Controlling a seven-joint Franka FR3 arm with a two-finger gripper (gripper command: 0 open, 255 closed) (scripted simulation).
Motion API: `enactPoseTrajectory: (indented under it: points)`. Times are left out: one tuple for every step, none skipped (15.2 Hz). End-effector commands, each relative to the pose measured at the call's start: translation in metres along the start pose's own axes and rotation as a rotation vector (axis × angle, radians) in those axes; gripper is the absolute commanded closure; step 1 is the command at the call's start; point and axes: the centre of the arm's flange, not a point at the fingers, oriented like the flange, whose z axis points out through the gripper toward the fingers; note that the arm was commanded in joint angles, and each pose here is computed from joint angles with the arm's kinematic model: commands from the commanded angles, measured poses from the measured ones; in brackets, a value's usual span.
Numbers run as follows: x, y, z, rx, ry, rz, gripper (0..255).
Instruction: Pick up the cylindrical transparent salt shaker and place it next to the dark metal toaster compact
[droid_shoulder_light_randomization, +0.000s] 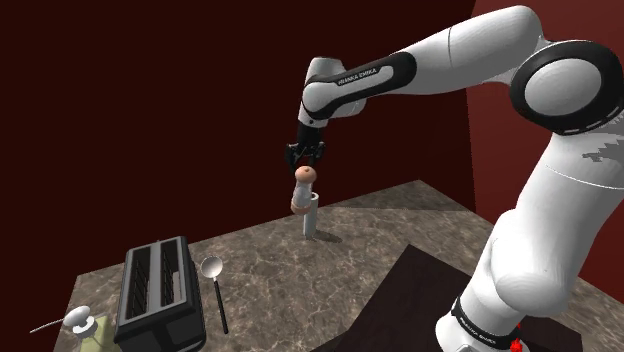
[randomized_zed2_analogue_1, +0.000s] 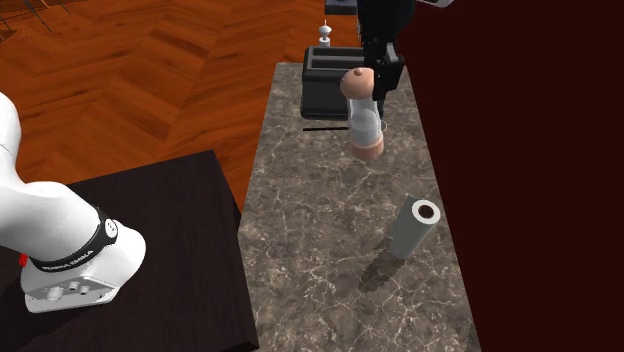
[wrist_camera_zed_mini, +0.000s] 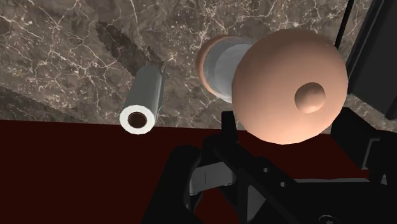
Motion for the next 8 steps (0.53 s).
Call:
enactPoseTrajectory:
  points:
    - [-0.008, -0.026, 0.004, 0.000, 0.001, 0.002, 255]
    - [-0.012, -0.038, 0.005, 0.000, 0.001, 0.002, 255]
    - [-0.017, -0.051, 0.006, 0.000, 0.001, 0.002, 255]
    - [-0.021, -0.063, 0.007, 0.000, 0.001, 0.002, 255]
    - [-0.026, -0.075, 0.009, 0.000, 0.001, 0.002, 255]
    - [-0.030, -0.088, 0.010, 0.000, 0.001, 0.002, 255]
    - [-0.035, -0.100, 0.011, 0.000, 0.001, 0.002, 255]
    - [-0.039, -0.112, 0.013, 0.000, 0.001, 0.002, 255]
